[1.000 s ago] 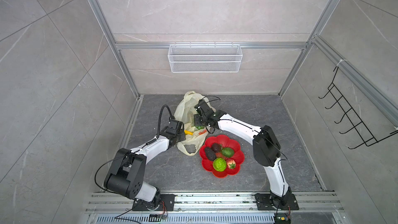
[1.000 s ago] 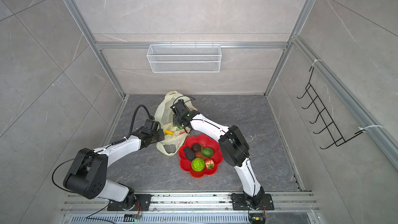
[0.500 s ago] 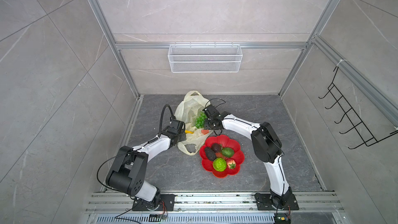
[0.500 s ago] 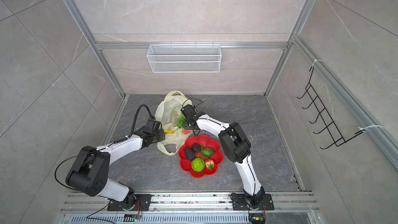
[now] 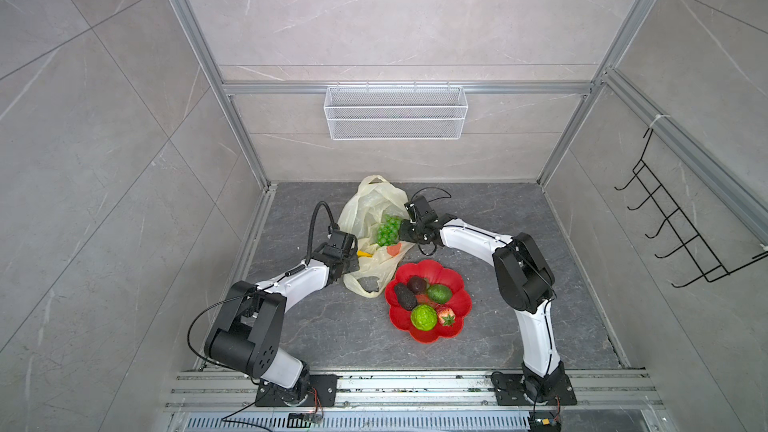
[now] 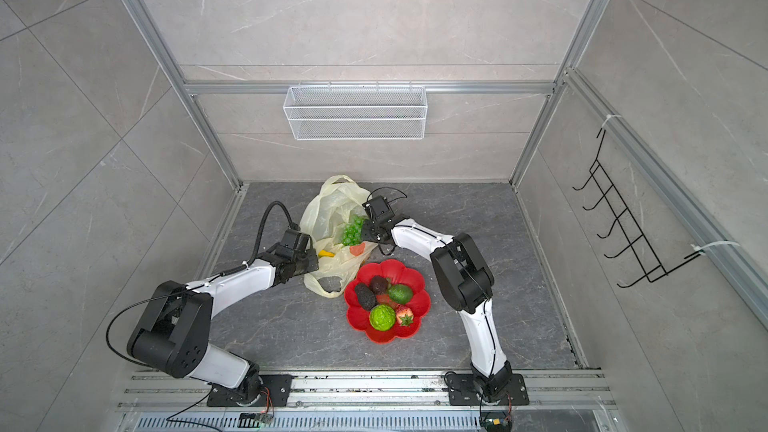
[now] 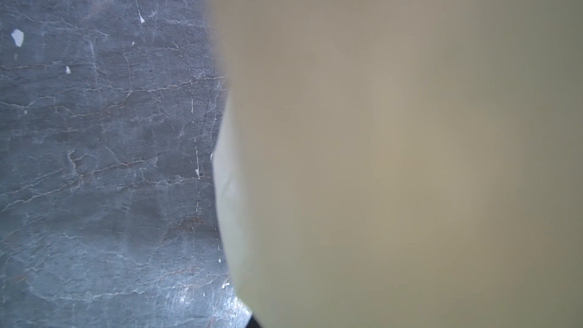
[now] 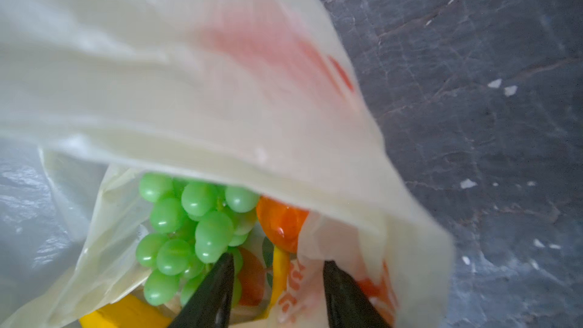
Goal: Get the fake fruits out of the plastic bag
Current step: 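Open the right gripper and move it back into the bag, then grasp the orange fruit inside the bag with the right gripper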
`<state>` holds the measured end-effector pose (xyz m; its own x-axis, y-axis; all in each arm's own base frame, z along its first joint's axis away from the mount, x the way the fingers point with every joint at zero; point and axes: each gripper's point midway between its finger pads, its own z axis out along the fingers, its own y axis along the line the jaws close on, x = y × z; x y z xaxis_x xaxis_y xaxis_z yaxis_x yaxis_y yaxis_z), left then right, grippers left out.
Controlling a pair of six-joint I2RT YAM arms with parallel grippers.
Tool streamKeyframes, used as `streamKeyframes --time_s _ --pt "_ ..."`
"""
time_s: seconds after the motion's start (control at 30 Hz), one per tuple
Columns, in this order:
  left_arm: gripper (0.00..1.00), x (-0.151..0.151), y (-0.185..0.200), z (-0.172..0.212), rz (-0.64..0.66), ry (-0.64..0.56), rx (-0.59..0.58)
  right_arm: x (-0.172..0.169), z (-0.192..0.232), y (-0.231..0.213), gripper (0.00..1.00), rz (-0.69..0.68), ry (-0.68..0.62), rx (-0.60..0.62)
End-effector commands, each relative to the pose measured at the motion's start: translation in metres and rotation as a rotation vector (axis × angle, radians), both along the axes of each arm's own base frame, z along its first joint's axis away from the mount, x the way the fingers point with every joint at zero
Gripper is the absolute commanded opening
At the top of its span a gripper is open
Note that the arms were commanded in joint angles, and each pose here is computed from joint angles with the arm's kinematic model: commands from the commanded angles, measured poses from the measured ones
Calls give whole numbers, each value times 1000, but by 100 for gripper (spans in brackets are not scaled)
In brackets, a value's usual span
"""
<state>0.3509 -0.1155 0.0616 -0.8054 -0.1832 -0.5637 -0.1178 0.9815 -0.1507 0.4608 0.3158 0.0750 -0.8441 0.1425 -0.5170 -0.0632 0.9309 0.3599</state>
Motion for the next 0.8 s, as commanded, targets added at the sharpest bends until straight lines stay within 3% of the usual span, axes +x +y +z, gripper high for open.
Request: streamKeyframes --time_s 0.0,0.33,0.6,0.77 --pt "0 6 -3 6 -18 -24 7 9 41 4 48 -1 -70 36" --pt "0 6 -3 4 -19 -19 6 6 64 22 45 47 -131 1" --pt "0 6 -2 5 -17 -23 9 38 24 10 46 -17 -42 -107" --pt "0 6 -2 4 -17 -23 14 42 14 -7 46 -52 -18 -162"
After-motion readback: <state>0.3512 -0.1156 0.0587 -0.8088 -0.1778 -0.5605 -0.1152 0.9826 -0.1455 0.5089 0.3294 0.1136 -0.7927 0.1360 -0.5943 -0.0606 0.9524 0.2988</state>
